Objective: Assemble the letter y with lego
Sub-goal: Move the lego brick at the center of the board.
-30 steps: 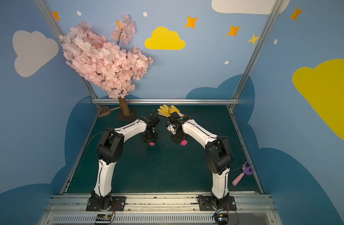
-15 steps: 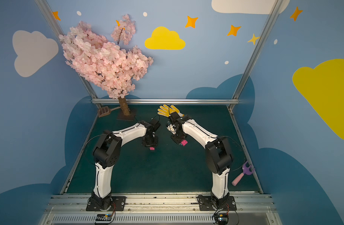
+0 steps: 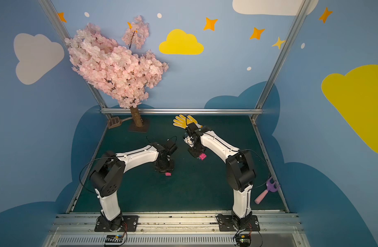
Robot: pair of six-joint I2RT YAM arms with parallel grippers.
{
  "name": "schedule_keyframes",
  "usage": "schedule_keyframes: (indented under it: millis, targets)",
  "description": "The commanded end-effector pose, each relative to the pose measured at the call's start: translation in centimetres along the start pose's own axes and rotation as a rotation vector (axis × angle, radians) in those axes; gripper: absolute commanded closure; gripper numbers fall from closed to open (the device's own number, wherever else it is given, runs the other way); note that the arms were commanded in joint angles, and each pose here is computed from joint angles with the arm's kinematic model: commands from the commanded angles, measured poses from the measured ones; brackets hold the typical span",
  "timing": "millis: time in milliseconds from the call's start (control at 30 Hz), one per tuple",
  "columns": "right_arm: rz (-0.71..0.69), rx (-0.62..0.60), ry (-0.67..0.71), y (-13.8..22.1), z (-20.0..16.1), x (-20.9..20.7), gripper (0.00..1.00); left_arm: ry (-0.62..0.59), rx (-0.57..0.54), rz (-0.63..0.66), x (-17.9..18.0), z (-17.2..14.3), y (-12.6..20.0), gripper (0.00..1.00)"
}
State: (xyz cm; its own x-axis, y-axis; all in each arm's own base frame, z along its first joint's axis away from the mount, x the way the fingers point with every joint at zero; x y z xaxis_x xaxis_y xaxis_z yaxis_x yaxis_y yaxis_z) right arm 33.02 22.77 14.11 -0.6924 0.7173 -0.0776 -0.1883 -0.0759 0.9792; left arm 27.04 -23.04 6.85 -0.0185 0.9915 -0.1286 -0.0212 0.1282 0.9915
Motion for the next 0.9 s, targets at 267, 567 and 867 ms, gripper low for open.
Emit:
schedule_keyframes:
  millis: [267,567,867]
  targets:
    - [0.009,-0.010,-0.019,1.0,-0.1,0.0,1.00,-0.080,-0.005,0.087,-1.4,-0.6,-1.4,0.68]
    - [0.014,-0.007,-0.021,0.9,-0.1,0.1,1.00,-0.072,0.015,0.106,-1.4,-1.0,-2.0,0.67]
    - [0.016,-0.003,-0.016,0.8,-0.1,0.2,1.00,-0.029,0.026,0.067,-2.2,-0.9,-1.7,0.50]
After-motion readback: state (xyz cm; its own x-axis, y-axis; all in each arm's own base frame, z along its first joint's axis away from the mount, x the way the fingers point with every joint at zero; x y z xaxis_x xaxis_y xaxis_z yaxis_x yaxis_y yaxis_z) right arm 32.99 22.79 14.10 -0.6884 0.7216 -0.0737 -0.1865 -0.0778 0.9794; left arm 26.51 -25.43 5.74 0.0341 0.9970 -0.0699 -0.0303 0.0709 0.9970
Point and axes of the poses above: each gripper's point midway between its finger pads, its own y axis back along the fingers, its own x axis along the line the jaws close on, z = x × y, the point moved 4 cm from there along y, back along the fingers, and after that the axes turned 1 degree about -y, right-handed, at the moved point
